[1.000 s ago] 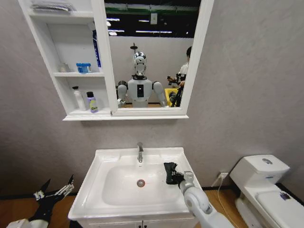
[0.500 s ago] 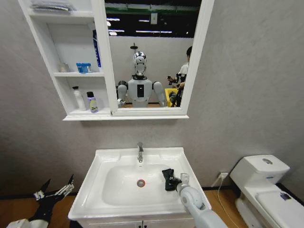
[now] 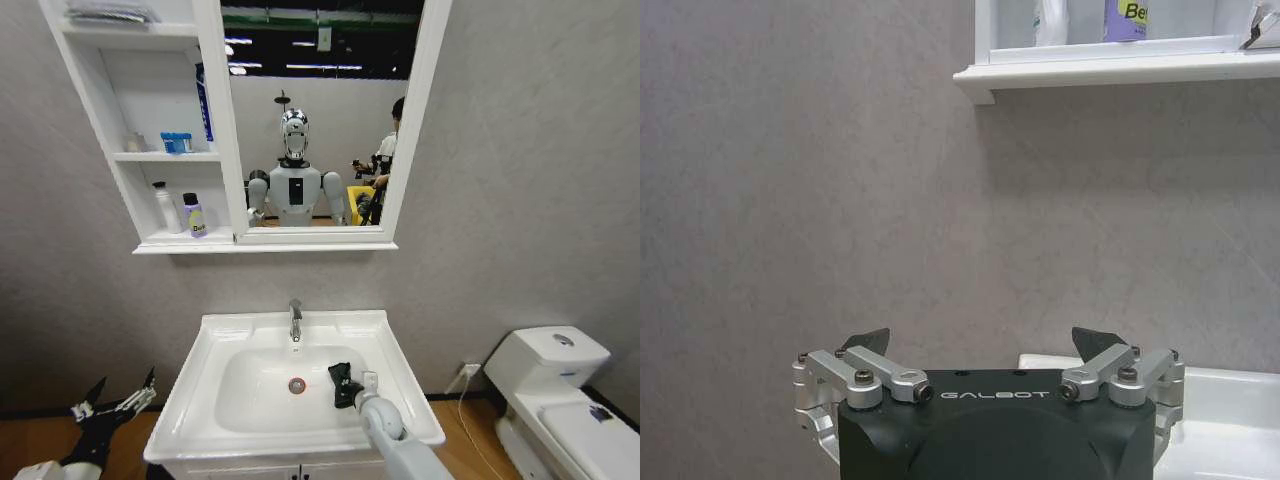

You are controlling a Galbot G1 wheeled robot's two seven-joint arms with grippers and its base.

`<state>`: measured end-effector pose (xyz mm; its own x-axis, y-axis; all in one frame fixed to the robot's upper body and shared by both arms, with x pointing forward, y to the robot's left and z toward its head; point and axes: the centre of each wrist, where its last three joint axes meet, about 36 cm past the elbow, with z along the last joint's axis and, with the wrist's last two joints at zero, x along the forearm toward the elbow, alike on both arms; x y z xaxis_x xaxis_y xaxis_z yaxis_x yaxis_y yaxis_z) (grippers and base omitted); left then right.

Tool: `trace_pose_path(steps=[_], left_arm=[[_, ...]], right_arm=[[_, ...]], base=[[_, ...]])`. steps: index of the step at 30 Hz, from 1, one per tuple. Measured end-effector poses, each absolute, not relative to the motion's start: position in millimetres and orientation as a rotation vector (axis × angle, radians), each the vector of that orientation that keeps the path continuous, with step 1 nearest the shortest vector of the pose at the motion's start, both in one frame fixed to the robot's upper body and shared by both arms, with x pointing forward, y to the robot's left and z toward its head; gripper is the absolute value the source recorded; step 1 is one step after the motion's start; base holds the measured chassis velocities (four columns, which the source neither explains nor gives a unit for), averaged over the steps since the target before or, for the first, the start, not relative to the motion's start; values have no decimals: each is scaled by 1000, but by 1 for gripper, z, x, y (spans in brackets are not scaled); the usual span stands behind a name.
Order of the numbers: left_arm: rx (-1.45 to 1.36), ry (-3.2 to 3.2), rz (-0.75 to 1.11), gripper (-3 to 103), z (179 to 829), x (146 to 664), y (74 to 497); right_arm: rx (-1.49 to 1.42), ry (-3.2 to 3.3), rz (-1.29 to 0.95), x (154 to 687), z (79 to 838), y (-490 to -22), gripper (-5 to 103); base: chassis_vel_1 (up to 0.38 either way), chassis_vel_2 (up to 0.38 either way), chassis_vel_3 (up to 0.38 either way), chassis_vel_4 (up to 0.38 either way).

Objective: Move facial cleanser and shampoo from washbasin to cabinet, then wipe washbasin with towel.

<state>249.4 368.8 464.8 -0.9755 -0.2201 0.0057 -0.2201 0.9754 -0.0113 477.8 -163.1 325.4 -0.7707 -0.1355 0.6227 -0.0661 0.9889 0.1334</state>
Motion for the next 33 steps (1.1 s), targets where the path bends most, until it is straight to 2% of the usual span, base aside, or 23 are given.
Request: trace_pose_path(steps=[33], left_arm=[[347,-3118,18,100,465,249,369]], right_arm=[[426,-2392,-275,495,291,-103,2]], base=[[0,0,0,0]])
